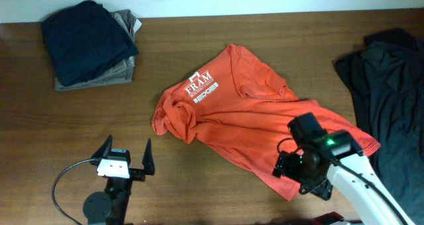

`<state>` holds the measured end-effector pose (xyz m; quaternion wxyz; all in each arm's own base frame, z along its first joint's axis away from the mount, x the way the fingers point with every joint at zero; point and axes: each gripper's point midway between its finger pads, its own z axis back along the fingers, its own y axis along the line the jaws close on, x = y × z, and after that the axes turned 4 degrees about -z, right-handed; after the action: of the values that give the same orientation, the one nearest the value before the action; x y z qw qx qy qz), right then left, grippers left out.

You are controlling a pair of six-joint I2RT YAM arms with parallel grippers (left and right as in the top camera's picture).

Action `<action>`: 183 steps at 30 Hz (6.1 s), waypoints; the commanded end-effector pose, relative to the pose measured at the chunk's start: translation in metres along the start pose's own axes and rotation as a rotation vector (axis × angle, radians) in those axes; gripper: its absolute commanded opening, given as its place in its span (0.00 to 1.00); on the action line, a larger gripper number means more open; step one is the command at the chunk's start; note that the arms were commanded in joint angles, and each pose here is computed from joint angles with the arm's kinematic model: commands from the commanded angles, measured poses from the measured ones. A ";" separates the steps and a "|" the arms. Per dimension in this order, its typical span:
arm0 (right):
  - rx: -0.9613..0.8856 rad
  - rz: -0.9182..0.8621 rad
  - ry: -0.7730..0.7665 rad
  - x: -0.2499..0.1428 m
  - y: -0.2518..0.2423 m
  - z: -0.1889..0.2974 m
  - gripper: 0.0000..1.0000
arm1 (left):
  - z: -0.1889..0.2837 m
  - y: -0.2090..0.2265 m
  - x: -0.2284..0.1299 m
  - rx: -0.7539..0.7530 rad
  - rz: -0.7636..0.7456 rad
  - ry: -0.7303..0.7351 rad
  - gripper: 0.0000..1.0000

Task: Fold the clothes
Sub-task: 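Grasp the lower right hem of the orange T-shirt with the right gripper, then reach left gripper to the shirt's left side and grasp the fabric, then lift the shirt with both grippers, stretch it and lay it flat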

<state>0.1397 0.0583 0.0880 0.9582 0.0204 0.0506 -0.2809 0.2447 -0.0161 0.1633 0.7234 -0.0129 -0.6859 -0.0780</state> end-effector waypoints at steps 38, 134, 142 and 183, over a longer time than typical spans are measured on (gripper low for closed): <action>0.135 -0.077 0.053 -0.010 0.007 -0.090 0.60 | 0.000 0.001 -0.002 0.006 -0.009 0.000 0.99; 0.155 -0.130 -0.012 0.008 0.018 -0.086 0.09 | -0.134 -0.080 -0.054 -0.129 0.239 1.163 0.99; 0.154 -0.130 -0.010 0.008 0.018 -0.086 0.09 | -0.137 -0.079 -0.100 -0.096 0.259 1.273 0.84; 0.121 0.000 -0.272 0.055 0.038 0.074 0.04 | -0.134 -0.060 0.079 -0.129 0.231 0.979 0.01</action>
<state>0.1946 0.0627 0.1240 0.9501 0.0441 -0.0446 -0.3056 0.3775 -0.1064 0.1848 0.9738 -0.0962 -0.2035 -0.0314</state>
